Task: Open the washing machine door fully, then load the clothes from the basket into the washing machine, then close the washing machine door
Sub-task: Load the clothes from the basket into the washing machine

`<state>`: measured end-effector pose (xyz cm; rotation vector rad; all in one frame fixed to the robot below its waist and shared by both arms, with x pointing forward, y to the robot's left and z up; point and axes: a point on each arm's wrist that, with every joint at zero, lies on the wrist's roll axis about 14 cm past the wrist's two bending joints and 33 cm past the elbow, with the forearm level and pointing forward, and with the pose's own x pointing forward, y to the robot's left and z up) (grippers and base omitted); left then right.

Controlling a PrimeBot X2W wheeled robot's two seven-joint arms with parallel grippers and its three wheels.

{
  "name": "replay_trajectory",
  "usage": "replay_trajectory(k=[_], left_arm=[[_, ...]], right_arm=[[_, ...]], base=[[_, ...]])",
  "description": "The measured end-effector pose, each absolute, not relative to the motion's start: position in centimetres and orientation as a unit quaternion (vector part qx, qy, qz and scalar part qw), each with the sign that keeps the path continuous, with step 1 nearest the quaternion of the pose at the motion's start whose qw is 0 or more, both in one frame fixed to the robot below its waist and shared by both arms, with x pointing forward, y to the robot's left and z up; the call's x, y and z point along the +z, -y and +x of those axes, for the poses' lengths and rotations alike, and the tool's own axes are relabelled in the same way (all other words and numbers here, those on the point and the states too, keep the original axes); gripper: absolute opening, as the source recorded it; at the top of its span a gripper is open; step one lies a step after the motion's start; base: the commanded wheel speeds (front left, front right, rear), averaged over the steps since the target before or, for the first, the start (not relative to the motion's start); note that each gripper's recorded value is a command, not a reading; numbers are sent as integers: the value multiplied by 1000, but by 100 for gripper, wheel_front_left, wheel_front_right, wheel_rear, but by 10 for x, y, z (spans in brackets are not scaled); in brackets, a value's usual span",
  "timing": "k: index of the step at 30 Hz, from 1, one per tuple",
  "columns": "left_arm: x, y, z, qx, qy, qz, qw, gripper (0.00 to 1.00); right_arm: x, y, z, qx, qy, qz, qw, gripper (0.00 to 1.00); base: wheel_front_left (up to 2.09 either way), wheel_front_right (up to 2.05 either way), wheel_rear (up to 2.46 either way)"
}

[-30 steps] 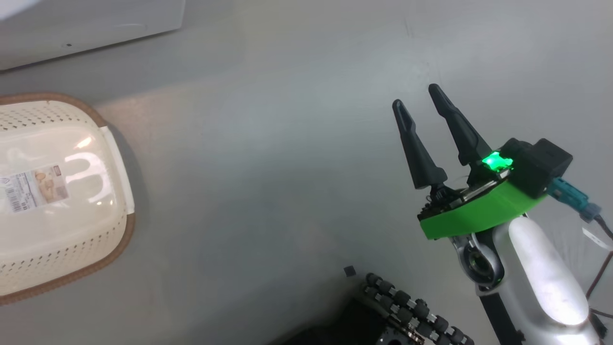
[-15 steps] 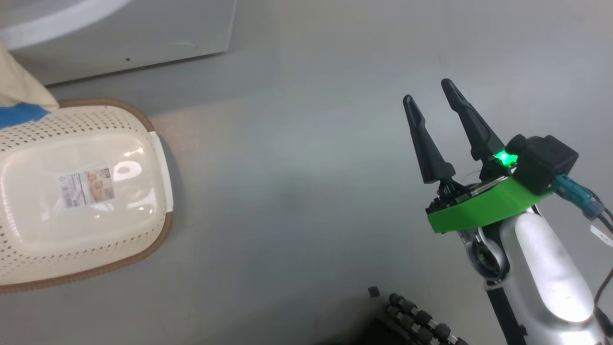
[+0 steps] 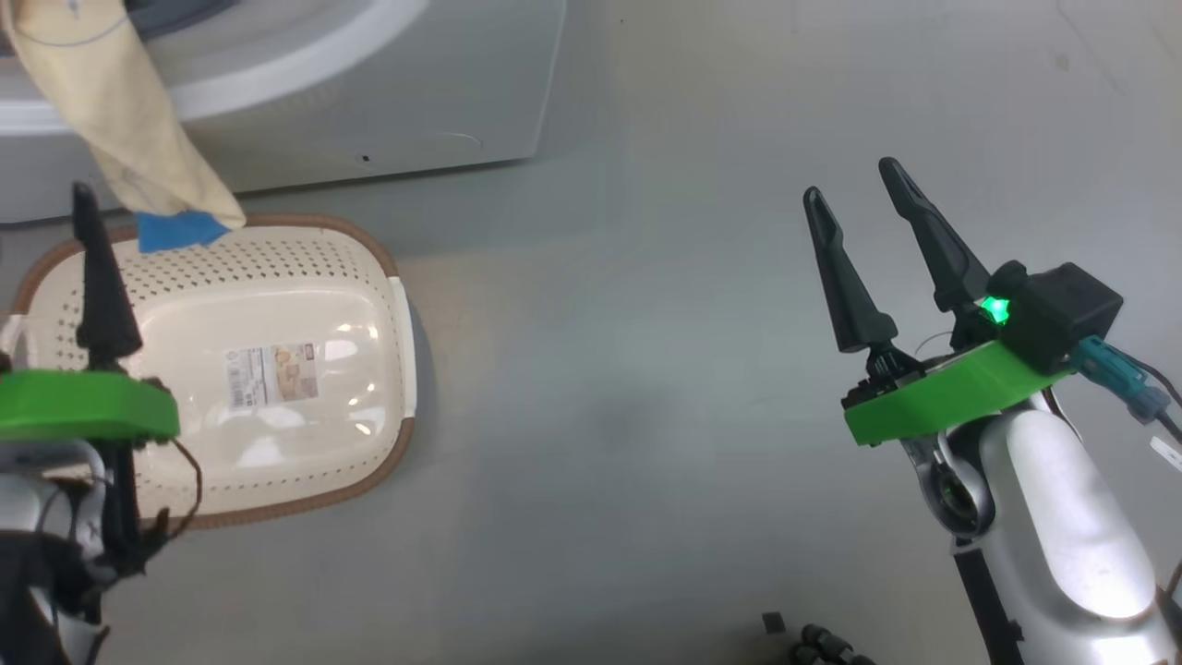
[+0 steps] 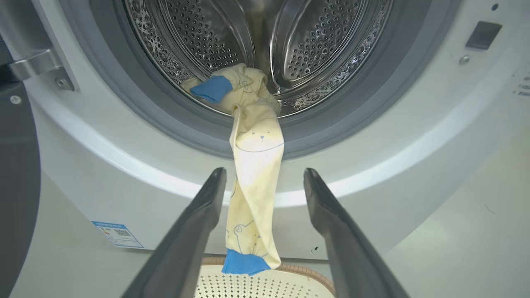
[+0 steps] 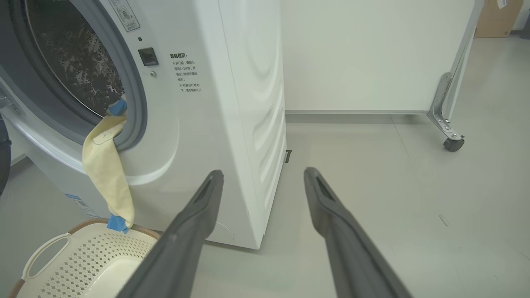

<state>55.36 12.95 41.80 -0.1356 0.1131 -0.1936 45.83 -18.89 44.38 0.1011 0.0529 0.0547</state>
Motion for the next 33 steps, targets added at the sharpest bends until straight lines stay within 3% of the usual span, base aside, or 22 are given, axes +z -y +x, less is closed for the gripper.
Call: replay_trajectory(k=[19,33], left_arm=[[450,-139,471,-87,-56,-68,992,100],[464,-136,456,-89,-45,-68,993,100]], right_arm=[[469,164,438,59,-11,51,997,100],[480,162,424,61,-8,54,997,100]], base=[[0,0,0],[0,0,0]])
